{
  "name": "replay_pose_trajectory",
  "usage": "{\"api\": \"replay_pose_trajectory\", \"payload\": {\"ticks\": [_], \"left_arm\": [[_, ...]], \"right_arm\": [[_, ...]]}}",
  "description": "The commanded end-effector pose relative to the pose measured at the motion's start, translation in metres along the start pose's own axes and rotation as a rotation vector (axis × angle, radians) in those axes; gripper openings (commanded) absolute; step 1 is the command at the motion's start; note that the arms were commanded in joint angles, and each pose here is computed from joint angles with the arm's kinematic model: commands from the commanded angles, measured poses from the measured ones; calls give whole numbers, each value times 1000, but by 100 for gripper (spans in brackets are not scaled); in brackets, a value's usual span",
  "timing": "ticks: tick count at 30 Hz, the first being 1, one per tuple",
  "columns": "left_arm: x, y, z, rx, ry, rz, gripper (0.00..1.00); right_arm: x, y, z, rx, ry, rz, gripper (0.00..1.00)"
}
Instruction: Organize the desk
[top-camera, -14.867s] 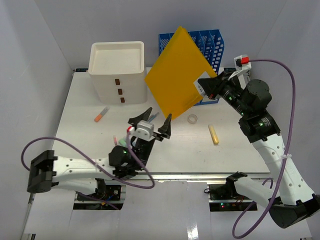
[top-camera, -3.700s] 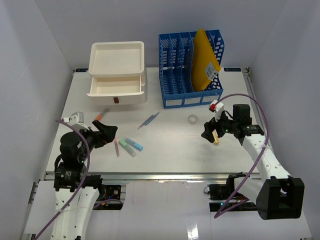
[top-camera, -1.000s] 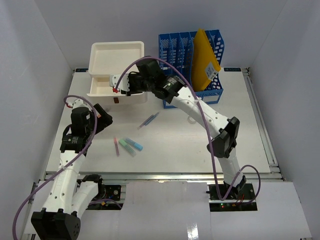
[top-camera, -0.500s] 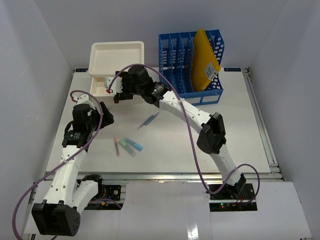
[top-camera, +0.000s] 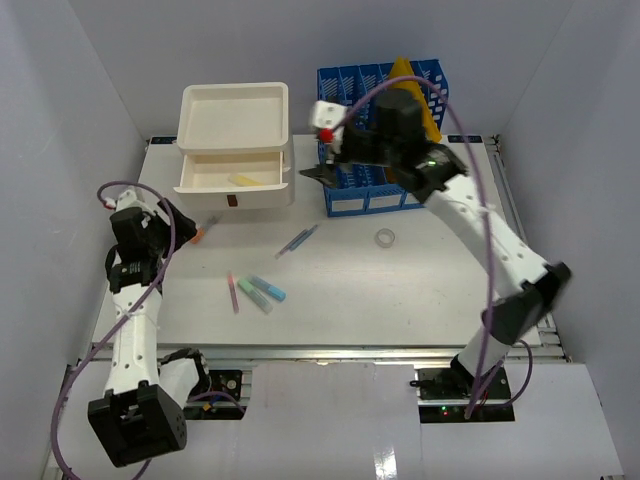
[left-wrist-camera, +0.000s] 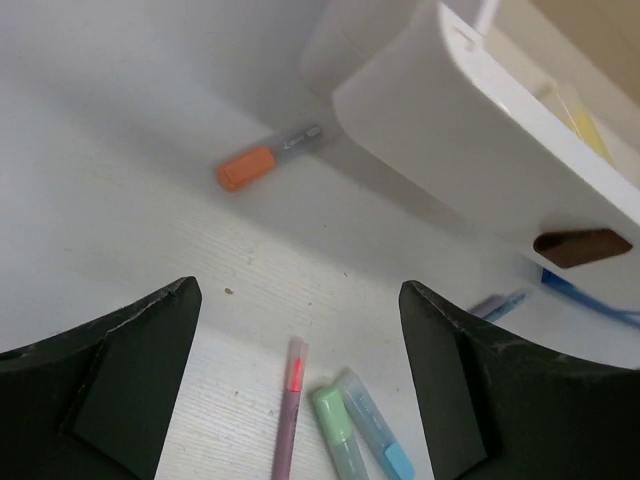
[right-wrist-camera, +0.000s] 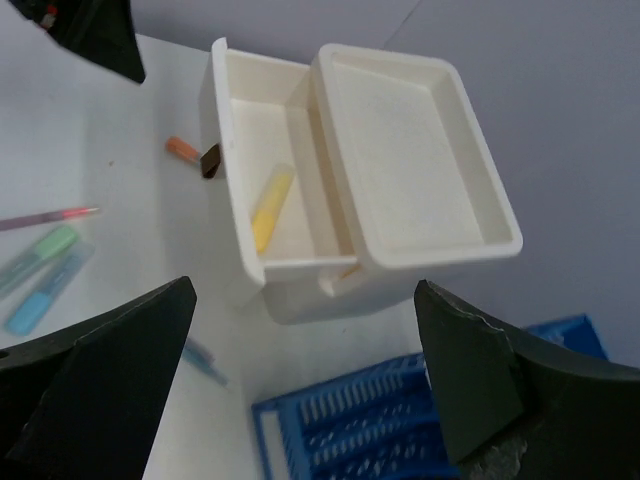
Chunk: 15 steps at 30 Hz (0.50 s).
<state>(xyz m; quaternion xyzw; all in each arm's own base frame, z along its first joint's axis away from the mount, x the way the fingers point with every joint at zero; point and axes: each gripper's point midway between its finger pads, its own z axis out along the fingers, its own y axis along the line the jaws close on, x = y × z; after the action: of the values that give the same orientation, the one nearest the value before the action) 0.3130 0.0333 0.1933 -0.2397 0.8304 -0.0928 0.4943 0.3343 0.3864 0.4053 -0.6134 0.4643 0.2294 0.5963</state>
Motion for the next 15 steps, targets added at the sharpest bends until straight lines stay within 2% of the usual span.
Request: {"api": "replay_pose_trajectory", "payload": {"ticks": [1, 2, 4, 6, 10, 12, 15], "left_arm": [[-5, 9, -11, 35, -48, -219, 89], [-3, 14, -11, 22, -45, -268, 89], [6, 29, -5, -13, -14, -441, 88], [16, 41, 6, -50, 38, -665, 88], [46, 43, 34, -87, 229, -970, 88], [49, 44, 47, -129, 302, -1070, 88], [51, 55, 60, -225, 316, -1160, 89]], "right_arm": [[6, 76, -69, -228, -84, 199, 98], [6, 76, -70, -226, -84, 192, 98], [26, 106, -93, -236, -54, 237, 98], [60, 131, -107, -251, -5, 321, 98], [95, 153, -128, -240, 26, 430, 98], [110, 159, -136, -227, 36, 462, 98], [128, 163, -147, -199, 46, 508, 98]]}}
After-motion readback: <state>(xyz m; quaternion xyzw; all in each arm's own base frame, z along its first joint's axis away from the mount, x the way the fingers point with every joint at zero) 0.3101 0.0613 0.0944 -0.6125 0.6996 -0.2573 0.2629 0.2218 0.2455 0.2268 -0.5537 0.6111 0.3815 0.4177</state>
